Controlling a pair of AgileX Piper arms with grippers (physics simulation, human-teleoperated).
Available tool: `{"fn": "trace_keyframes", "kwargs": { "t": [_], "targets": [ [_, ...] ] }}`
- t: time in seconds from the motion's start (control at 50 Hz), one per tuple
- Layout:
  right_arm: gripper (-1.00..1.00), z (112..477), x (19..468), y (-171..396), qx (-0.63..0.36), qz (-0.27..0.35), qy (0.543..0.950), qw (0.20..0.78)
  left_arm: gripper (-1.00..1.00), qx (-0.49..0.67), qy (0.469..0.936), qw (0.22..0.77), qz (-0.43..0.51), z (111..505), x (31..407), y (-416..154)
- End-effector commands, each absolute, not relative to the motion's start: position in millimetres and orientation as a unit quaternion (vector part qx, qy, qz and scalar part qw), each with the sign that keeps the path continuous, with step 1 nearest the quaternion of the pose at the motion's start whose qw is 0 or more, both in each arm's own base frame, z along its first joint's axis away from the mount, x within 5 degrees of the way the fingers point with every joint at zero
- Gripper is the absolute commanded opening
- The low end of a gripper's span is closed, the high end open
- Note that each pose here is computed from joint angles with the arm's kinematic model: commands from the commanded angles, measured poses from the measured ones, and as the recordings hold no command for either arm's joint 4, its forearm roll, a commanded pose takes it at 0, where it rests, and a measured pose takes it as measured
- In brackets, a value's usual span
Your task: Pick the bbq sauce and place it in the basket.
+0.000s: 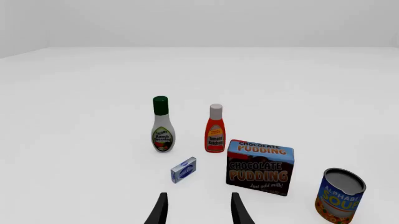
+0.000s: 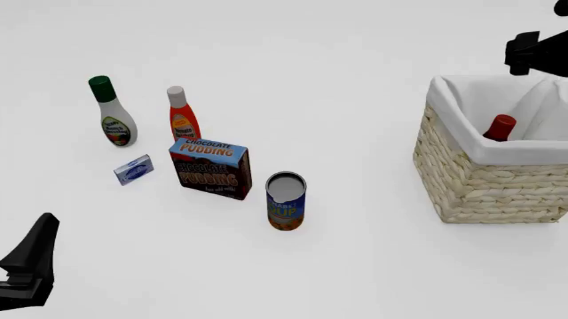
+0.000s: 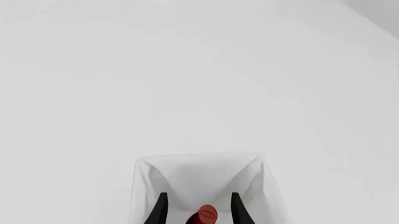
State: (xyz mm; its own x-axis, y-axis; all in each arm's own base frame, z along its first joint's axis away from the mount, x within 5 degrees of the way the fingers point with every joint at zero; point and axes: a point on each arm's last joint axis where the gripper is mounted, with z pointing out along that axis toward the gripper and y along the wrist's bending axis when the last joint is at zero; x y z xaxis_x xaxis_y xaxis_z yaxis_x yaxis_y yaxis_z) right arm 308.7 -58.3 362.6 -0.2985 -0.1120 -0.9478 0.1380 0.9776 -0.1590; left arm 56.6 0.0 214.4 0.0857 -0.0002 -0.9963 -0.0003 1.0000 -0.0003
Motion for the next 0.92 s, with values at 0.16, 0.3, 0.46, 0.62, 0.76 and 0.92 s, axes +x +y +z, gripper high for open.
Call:
{"fn": "trace_keyframes", "kwargs": {
  "t": [0.16,0.3,0.46,0.62,0.76,0.92],
  "targets": [
    [1.00,397,283,-50,0.004,-0.107,0.775,0.622,1.00,0.000,0.676,0.737,0.000,214,57,0],
    [1.00,414,268,-49,0.007,-0.112,0.762,0.638,1.00,0.000,0.676,0.737,0.000,214,57,0],
    [1.00,424,257,-49,0.013,-0.113,0.751,0.651,1.00,0.000,0.676,0.737,0.000,214,57,0],
    [1.00,432,249,-49,0.019,-0.112,0.740,0.662,1.00,0.000,0.676,0.737,0.000,214,57,0],
    [1.00,435,241,-46,0.021,-0.110,0.735,0.669,1.00,0.000,0.676,0.737,0.000,214,57,0],
    [1.00,442,226,-41,0.017,-0.105,0.725,0.680,1.00,0.000,0.676,0.737,0.000,214,57,0]
  ]
}}
